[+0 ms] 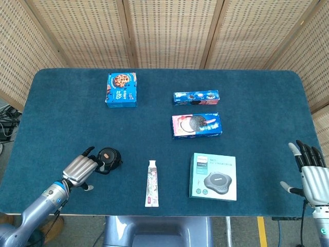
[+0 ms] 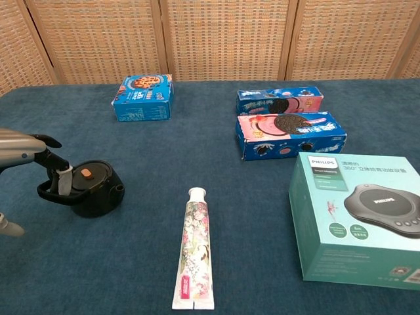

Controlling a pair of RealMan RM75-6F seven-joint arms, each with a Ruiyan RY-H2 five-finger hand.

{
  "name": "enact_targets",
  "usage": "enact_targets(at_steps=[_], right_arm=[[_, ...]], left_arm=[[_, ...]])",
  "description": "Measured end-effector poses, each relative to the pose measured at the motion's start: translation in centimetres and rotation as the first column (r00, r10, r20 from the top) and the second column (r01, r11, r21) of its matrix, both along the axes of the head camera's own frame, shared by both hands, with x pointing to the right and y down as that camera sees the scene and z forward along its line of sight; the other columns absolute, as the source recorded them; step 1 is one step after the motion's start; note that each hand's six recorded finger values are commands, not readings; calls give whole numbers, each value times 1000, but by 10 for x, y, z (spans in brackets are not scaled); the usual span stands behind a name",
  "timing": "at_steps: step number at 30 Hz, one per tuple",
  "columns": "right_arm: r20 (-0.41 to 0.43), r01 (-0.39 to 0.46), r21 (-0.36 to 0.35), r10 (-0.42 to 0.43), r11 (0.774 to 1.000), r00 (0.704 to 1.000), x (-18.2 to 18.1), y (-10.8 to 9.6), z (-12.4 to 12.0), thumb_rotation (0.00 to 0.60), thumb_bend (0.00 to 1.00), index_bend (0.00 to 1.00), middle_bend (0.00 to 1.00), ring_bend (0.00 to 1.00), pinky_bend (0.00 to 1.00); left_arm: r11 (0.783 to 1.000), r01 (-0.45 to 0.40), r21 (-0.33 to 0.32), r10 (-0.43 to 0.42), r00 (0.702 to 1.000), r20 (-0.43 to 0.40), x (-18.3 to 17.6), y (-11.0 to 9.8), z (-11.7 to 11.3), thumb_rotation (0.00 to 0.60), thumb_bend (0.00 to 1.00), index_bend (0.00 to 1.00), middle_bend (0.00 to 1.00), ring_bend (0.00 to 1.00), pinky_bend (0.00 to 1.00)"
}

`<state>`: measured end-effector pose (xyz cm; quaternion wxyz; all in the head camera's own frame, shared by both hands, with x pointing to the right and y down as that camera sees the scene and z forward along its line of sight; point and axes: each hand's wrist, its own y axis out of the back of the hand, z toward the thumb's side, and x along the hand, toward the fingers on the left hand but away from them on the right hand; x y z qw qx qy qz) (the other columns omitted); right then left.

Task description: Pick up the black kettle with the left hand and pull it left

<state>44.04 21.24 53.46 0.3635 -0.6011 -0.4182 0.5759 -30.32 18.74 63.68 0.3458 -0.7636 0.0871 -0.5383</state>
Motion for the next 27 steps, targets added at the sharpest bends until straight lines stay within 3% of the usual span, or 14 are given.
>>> enact_targets(at_steps=[27], right_arm=[[-5,10,-20,-10,1000,1000,-4,1,7,600,0,0,0,0,0]], left_arm=[[999,-15,-43,16,1000,20,-3,21,22,600,0,425,434,303,0]])
